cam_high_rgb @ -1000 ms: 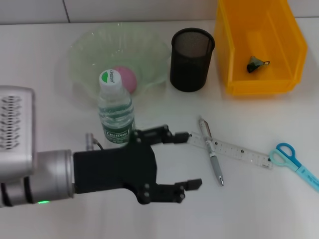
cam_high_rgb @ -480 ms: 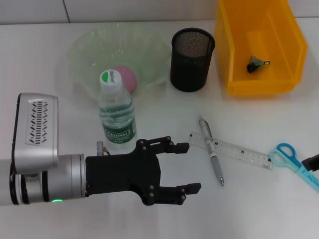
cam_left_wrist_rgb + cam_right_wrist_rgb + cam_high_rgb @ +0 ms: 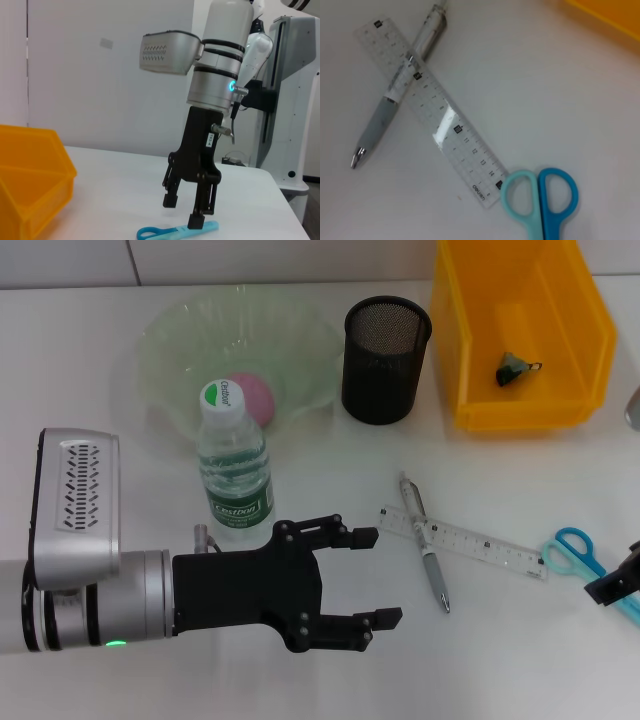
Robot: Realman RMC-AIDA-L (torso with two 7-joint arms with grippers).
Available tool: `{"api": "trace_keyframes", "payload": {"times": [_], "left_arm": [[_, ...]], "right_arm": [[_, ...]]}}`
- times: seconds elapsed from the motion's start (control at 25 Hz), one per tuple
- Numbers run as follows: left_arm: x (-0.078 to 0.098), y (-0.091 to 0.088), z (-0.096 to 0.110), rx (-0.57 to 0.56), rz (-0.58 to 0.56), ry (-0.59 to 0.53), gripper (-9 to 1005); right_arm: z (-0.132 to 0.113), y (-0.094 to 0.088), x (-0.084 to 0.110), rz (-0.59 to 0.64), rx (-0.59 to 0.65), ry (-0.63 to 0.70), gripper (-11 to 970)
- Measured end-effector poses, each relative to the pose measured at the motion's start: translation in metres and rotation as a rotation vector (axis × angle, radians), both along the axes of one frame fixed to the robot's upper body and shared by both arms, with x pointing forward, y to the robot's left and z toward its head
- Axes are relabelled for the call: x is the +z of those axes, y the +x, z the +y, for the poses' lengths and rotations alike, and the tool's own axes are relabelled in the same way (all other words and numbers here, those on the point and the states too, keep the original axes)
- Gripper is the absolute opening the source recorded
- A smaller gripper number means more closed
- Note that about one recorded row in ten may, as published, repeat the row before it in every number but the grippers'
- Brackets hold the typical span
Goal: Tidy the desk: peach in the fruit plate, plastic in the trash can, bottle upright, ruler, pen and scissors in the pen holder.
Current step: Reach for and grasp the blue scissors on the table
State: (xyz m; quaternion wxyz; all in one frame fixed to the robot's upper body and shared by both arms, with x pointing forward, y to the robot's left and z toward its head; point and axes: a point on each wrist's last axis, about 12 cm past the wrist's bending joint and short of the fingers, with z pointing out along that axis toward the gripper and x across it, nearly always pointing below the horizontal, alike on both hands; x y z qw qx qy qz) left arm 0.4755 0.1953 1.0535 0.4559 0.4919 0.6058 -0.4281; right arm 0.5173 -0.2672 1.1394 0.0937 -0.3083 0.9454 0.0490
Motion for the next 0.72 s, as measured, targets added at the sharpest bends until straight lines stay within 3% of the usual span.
{"api": "trace_keyframes", "payload": {"times": [0.56, 0.72], "left_arm": [[0.001, 0.000, -0.001, -0.010, -0.001, -0.003, 813], [0.001, 0.000, -0.001, -0.013, -0.001, -0.003, 813]], "right_arm": [[0.004, 0.001, -0.013, 0.003, -0.020, -0.005, 791], [0.003, 0.001, -0.014, 0.004, -0.023, -0.004, 737]]}}
